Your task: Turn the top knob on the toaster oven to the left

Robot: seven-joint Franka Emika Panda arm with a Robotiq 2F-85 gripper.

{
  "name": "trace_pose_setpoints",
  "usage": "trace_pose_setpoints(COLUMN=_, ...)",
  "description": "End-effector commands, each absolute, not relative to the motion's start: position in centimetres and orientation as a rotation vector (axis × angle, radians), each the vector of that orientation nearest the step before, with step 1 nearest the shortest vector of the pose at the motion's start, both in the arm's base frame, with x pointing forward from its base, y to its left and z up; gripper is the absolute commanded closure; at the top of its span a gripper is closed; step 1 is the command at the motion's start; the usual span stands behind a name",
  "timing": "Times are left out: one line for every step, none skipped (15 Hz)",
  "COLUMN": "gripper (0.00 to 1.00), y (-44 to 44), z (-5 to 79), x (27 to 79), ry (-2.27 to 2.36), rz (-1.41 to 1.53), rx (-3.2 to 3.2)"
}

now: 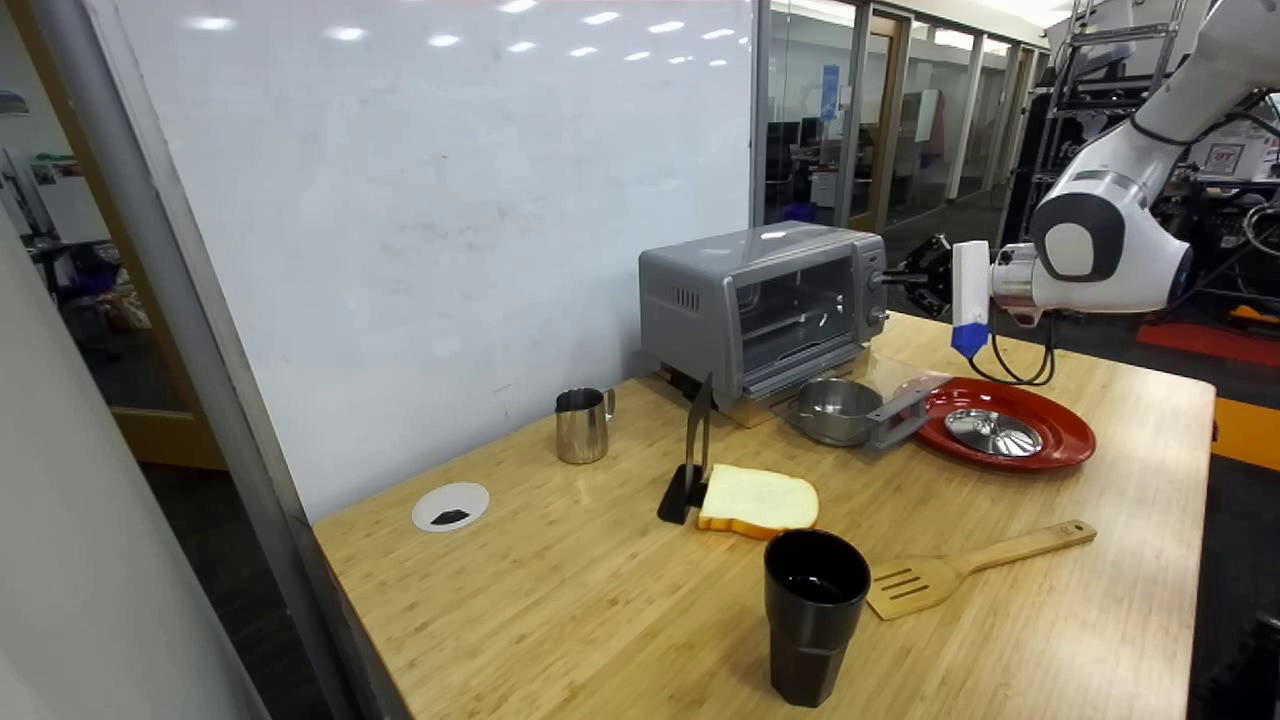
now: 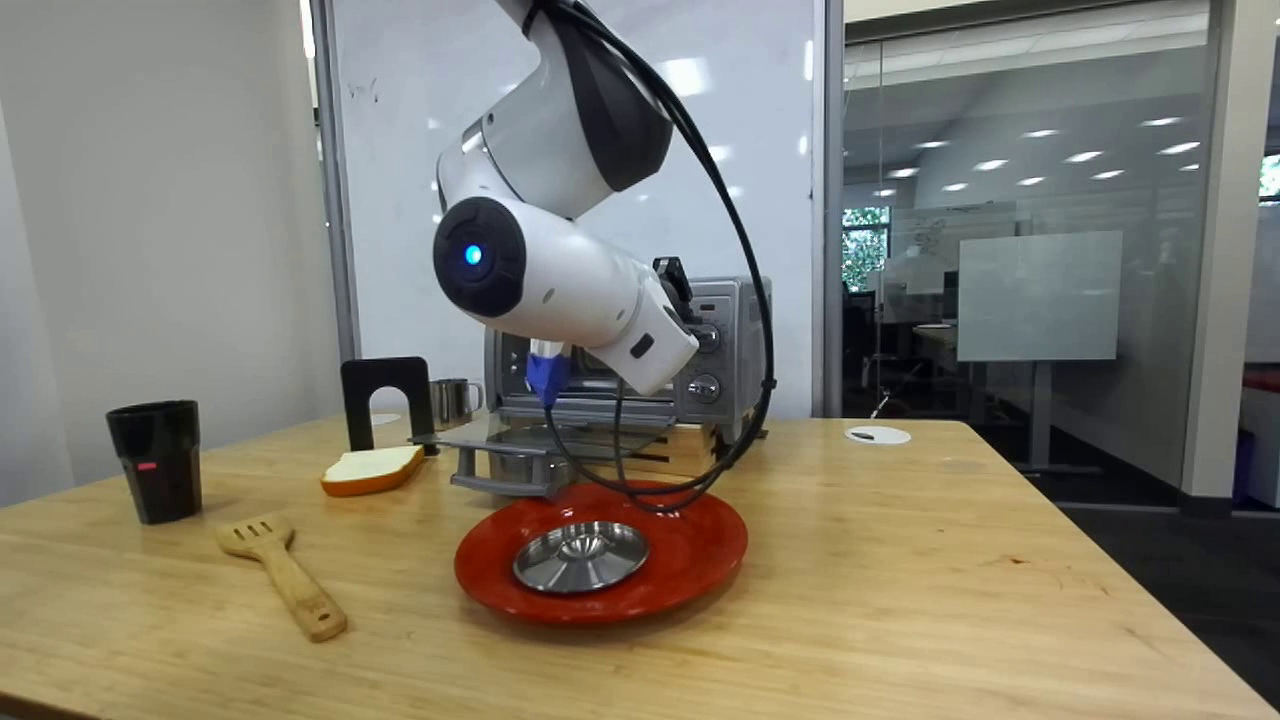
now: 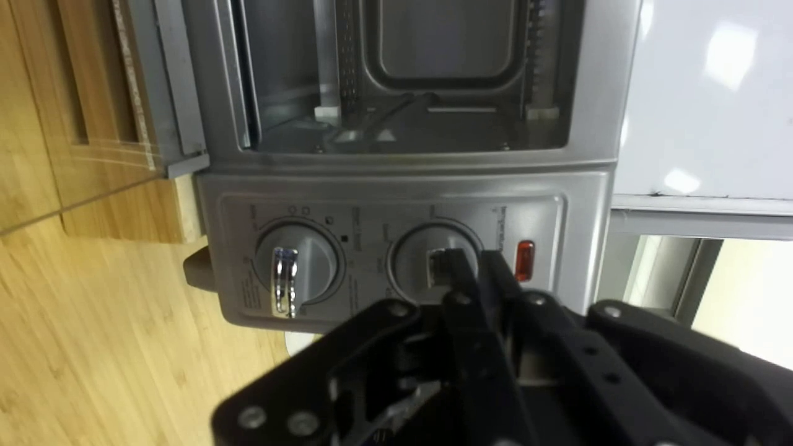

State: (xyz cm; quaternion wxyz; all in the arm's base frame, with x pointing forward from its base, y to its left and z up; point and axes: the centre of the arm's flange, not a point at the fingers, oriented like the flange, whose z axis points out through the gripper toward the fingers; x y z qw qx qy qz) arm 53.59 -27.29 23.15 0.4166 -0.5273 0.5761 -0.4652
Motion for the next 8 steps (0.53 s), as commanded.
trace_pose_setpoints(gripper=1.00, y=-25.65, z=23.20, x=53.53, ry=1.453, rz=-1.161, rx=-1.332)
trace_pose_setpoints(gripper=1.00, y=-25.61, z=23.18, x=53.59, ry=1.453, rz=-1.157, rx=-1.334)
trace_pose_setpoints(gripper=1.00, y=-25.56, z=23.16, x=53.63, ry=1.452, rz=-1.156, rx=-1.335)
trace_pose_setpoints(gripper=0.92, y=-25.53, z=23.15, x=53.66, ry=1.452, rz=-1.153, rx=-1.339)
trace_pose_setpoints(gripper=0.73, y=-25.51, z=23.14, x=53.68, ry=1.452, rz=-1.152, rx=-1.341)
trace_pose_setpoints(gripper=0.67, y=-25.51, z=23.16, x=53.69, ry=1.452, rz=-1.152, rx=-1.342)
trace_pose_setpoints(gripper=0.61, y=-25.57, z=23.31, x=53.70, ry=1.450, rz=-1.155, rx=-1.340)
trace_pose_setpoints(gripper=0.53, y=-25.61, z=23.47, x=53.76, ry=1.449, rz=-1.157, rx=-1.338)
